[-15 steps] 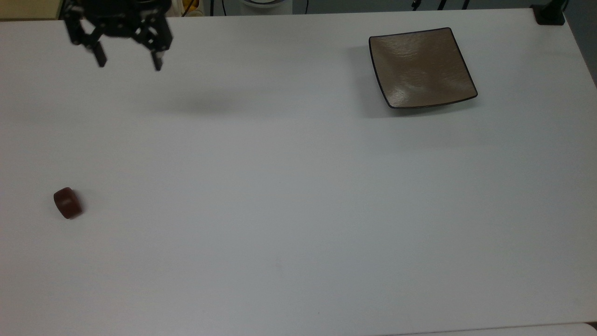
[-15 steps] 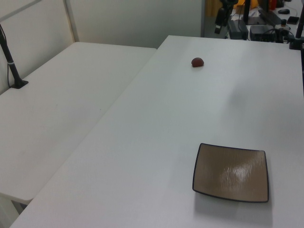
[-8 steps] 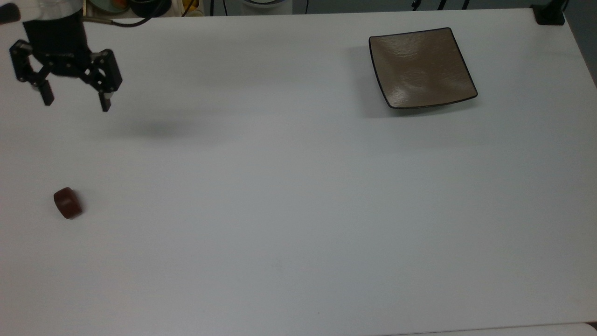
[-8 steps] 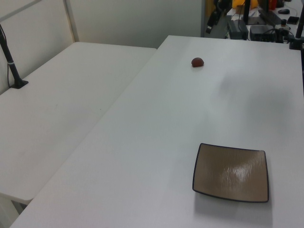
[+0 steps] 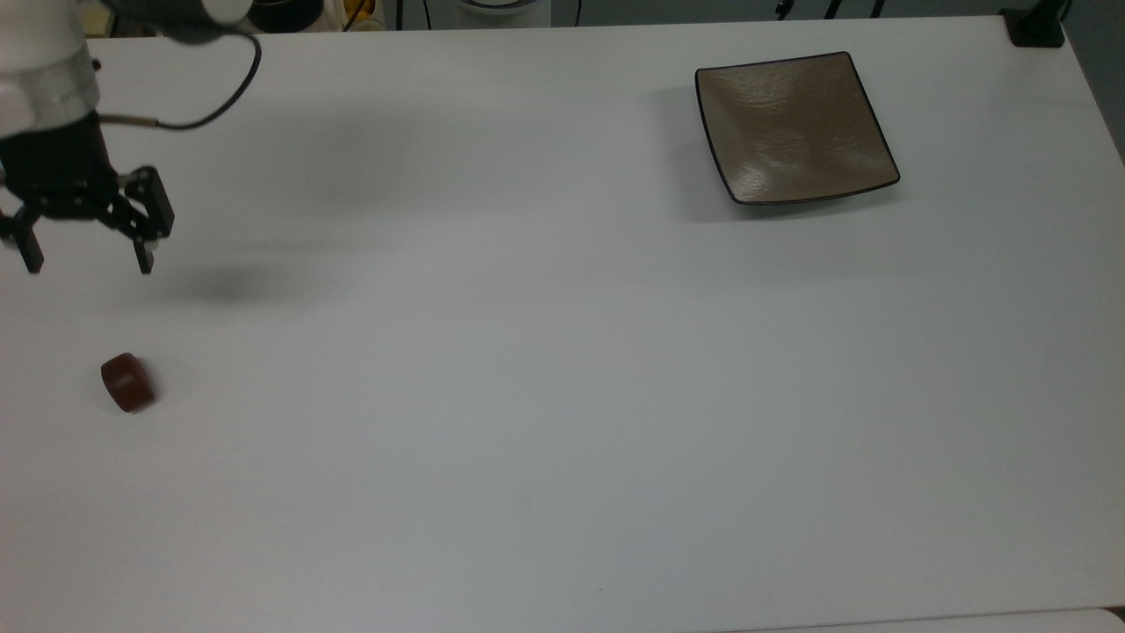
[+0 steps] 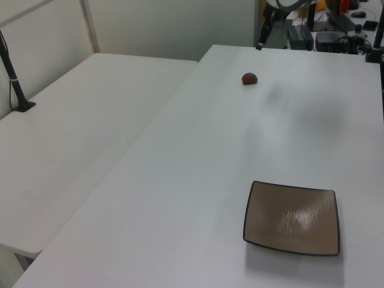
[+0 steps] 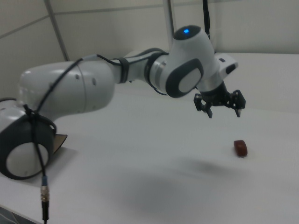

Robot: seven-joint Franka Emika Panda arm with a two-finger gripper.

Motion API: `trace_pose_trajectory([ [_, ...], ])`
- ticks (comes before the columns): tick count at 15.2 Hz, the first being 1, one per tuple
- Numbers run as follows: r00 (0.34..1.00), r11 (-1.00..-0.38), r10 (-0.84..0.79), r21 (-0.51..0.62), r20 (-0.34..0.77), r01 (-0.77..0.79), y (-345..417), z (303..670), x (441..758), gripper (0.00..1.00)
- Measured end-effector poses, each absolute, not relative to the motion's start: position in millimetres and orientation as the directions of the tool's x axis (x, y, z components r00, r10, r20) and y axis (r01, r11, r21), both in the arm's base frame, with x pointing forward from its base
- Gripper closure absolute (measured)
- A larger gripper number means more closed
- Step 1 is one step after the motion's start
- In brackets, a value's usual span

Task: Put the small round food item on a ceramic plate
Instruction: 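Move the open gripper toward the dark red food item, then lower the open gripper around the dark red food item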

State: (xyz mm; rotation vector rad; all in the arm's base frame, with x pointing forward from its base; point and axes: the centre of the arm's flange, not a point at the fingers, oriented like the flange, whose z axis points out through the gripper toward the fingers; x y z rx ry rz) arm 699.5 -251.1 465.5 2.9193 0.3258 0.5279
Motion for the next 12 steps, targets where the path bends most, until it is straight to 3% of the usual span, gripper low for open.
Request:
trace_pose_trajectory([
  [12, 0.907, -0.946, 0.303, 0.206, 0.291, 0.25, -269, 356, 737, 0.0],
])
